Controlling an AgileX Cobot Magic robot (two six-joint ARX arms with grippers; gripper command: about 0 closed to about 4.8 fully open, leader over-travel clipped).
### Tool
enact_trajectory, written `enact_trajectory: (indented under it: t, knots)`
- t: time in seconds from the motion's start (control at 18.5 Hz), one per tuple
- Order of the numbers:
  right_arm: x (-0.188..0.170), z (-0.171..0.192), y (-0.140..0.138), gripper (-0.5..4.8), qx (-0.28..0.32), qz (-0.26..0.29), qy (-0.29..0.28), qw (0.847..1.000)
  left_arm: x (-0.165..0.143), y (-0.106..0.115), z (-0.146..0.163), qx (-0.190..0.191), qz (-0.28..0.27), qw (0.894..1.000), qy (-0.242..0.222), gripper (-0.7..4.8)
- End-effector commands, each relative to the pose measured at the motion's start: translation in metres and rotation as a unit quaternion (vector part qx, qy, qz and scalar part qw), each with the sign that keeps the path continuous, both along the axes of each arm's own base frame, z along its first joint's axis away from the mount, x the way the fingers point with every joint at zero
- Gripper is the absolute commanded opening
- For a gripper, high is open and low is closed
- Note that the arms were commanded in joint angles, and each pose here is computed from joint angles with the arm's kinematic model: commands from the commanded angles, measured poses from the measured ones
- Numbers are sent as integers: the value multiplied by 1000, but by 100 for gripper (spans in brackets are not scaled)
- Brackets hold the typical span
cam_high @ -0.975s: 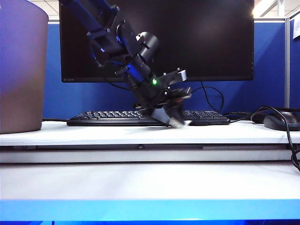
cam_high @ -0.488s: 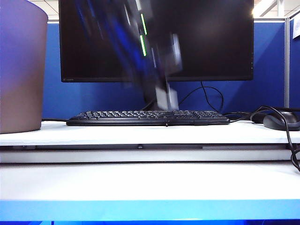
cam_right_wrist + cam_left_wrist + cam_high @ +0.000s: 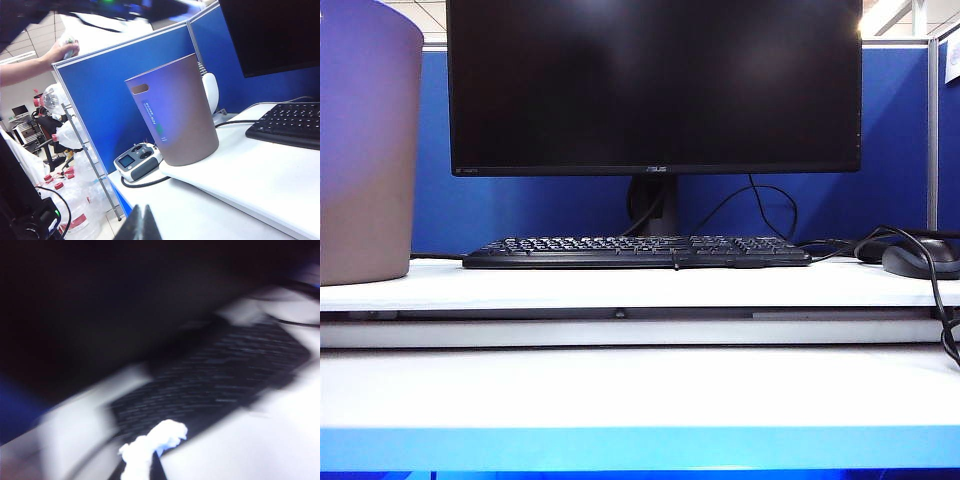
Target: Pick up all paper balls from the table and place them in the pink trash can.
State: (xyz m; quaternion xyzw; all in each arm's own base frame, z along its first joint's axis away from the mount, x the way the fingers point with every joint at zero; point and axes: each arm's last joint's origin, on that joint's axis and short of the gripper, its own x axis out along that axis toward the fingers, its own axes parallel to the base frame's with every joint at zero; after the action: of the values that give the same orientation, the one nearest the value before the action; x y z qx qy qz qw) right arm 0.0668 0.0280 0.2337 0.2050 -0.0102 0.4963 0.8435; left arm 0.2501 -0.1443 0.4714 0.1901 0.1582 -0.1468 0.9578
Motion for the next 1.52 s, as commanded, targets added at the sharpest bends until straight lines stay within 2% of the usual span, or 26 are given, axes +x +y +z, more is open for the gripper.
enact_trajectory:
  t: [0.05,0.11,0.22,0.27,0.38,0.43,0.49,0.6,0.65,0.7,0.76,0.81,0.87,0.92,1.03,1.08,1.25,1.3,1.52]
  knots:
    - [-1,2,0,-3,1,0,-9,1000,-5,43,5,6,96,995,13,-6]
    - [-1,2,0,-3,1,0,-9,1000,-6,61,6,10,126,992,23,-6]
    - [-1,2,0,-3,1,1,-10,1000,-7,82,5,17,163,986,37,-6]
    - [-1,2,0,-3,1,0,-10,1000,-4,106,3,14,197,979,55,-5]
    - [-1,2,0,-3,1,1,-10,1000,-3,116,-1,-3,189,979,81,-2]
    - [-1,3,0,-3,2,1,-10,1000,-3,122,-2,-5,208,974,87,76]
    - [-1,3,0,-3,2,2,-10,1000,-3,128,-2,-15,208,974,88,189]
    - [-1,3,0,-3,2,3,-11,1000,-3,127,-3,-31,181,978,96,229]
    - [-1,3,0,-3,5,6,-5,1000,-2,125,-3,-39,165,981,98,281]
    - [-1,3,0,-3,5,4,-6,1000,-3,125,-2,-45,155,982,99,290]
    - [-1,3,0,-3,6,3,-6,1000,-7,124,-1,-56,137,984,101,285]
    - [-1,3,0,-3,5,4,-6,1000,-14,123,3,-76,114,986,99,203]
    - [-1,3,0,-3,5,4,-6,1000,-23,123,8,-85,109,986,90,29]
    - [-1,3,0,-3,6,3,-6,1000,-37,124,16,-93,102,988,74,-8]
    - [-1,3,0,-3,6,2,-6,1000,-84,127,35,-119,82,989,28,-6]
    - [-1,3,0,-3,6,2,-6,1000,-137,132,48,-132,78,988,-22,-6]
    - [-1,3,0,-3,8,-3,-6,1000,-224,140,57,-161,69,978,-113,-6]
    - [0,3,-1,-3,17,-25,-5,1000,-263,144,50,-165,70,975,-129,-6]
    - [2,4,-2,-3,23,-75,-23,997,-331,151,23,-167,85,973,-134,-6]
